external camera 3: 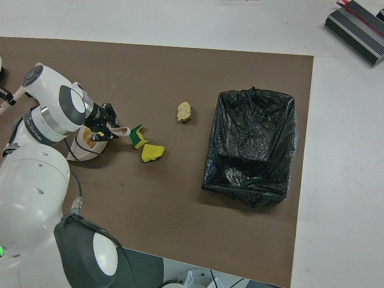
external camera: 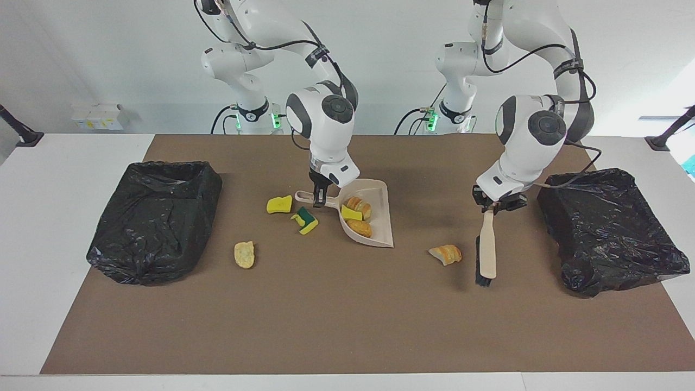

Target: Sweep and dump trash in bin

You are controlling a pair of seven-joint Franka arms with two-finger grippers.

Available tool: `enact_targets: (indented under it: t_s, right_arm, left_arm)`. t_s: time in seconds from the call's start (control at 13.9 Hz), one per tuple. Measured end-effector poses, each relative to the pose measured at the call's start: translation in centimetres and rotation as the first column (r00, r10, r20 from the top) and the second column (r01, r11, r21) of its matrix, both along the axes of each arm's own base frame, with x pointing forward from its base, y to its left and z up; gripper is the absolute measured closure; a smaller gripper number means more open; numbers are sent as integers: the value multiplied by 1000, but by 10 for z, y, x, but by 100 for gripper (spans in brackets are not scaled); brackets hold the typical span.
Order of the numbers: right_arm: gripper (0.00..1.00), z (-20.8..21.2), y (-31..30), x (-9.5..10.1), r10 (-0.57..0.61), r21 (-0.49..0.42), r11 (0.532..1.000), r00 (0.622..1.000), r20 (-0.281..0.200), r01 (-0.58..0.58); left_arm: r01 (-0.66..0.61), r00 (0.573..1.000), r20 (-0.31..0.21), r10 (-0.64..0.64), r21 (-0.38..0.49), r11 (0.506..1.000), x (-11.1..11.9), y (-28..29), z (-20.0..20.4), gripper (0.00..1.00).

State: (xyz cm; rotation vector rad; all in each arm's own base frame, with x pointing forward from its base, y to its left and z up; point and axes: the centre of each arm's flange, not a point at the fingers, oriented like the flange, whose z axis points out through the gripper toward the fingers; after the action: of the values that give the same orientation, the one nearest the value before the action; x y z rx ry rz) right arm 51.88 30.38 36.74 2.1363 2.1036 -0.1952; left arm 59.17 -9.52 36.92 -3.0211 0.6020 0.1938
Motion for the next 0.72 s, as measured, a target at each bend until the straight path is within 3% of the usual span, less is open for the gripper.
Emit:
enact_targets:
  t_s: [0.36, 0.72]
  right_arm:
    - [68, -1, 4, -3, -15, -1, 1000, 1000, 3, 15]
    - [68, -2, 19, -10, -36, 10, 999, 999, 22, 36]
  left_arm:
    - [71, 997, -40, -71, -6, 997, -13, -28, -24, 74]
    - [167, 982, -77, -171, -59, 984, -59, -108, -31, 74]
